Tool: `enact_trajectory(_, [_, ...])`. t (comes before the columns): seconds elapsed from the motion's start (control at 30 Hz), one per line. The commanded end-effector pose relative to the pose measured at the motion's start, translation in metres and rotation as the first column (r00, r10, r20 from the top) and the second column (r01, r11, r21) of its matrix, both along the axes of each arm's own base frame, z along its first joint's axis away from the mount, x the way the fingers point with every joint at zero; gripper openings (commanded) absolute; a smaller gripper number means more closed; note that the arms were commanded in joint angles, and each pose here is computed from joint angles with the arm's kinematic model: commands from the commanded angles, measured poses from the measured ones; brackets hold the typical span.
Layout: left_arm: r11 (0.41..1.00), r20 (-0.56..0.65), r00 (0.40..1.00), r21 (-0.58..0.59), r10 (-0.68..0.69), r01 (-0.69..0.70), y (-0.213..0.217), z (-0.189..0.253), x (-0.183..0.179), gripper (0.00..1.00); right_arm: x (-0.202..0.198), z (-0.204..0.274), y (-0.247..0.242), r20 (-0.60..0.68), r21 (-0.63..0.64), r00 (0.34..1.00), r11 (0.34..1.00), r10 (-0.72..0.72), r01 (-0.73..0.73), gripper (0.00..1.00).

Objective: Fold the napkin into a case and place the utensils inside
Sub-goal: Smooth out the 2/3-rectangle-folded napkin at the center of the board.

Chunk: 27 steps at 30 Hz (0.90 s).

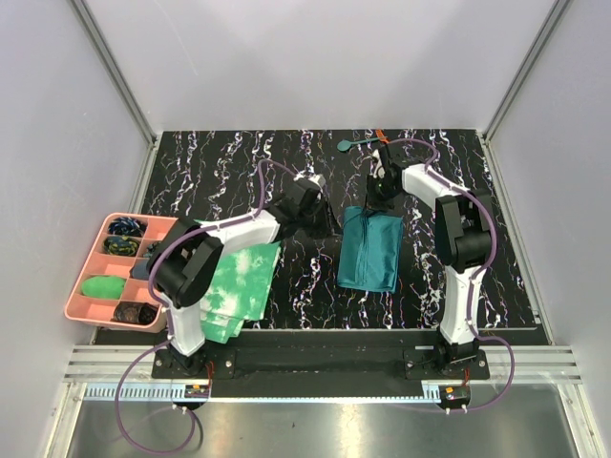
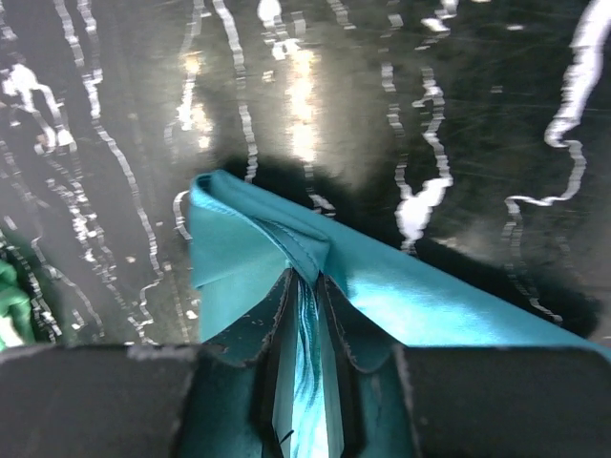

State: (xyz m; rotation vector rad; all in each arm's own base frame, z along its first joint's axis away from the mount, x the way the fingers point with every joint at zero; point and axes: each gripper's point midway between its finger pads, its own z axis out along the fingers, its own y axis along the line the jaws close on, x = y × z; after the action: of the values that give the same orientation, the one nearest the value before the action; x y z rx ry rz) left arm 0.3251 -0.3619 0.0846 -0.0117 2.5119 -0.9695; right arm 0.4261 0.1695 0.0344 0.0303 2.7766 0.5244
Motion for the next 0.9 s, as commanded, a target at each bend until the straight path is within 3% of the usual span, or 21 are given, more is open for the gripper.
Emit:
enact_trajectory(0.0, [0.999,0.06,0.998,-0.029,0.015,-0.013,-0.009,0.016,0.032,0.28,0.016,0.004,-0.019,0.045,-0.045,0.999,0.999,-0.012,0.014,0.22])
enact_trajectory(0.2, [1.0,0.125,0.992,-0.021,0.008,-0.005,-0.025,0.011,0.07,0.28,0.017,-0.013,-0.02,0.035,0.007,0.999,1.0,0.013,-0.014,0.24])
enact_trajectory(0.37, [0.999,0.151,0.988,-0.031,-0.038,0.043,-0.036,0.005,0.078,0.27,0.015,-0.027,-0.021,0.021,0.017,0.999,0.999,0.027,-0.028,0.25])
enact_trajectory(0.67, [0.989,0.126,0.985,-0.071,-0.122,0.131,-0.042,0.009,0.036,0.25,0.023,0.002,-0.021,0.069,0.044,0.998,0.999,-0.008,0.005,0.36])
enact_trajectory(0.87, [0.98,0.057,0.984,-0.104,-0.166,0.172,-0.049,0.005,-0.003,0.24,0.001,0.03,-0.028,0.029,0.025,0.998,0.998,-0.063,0.062,0.42])
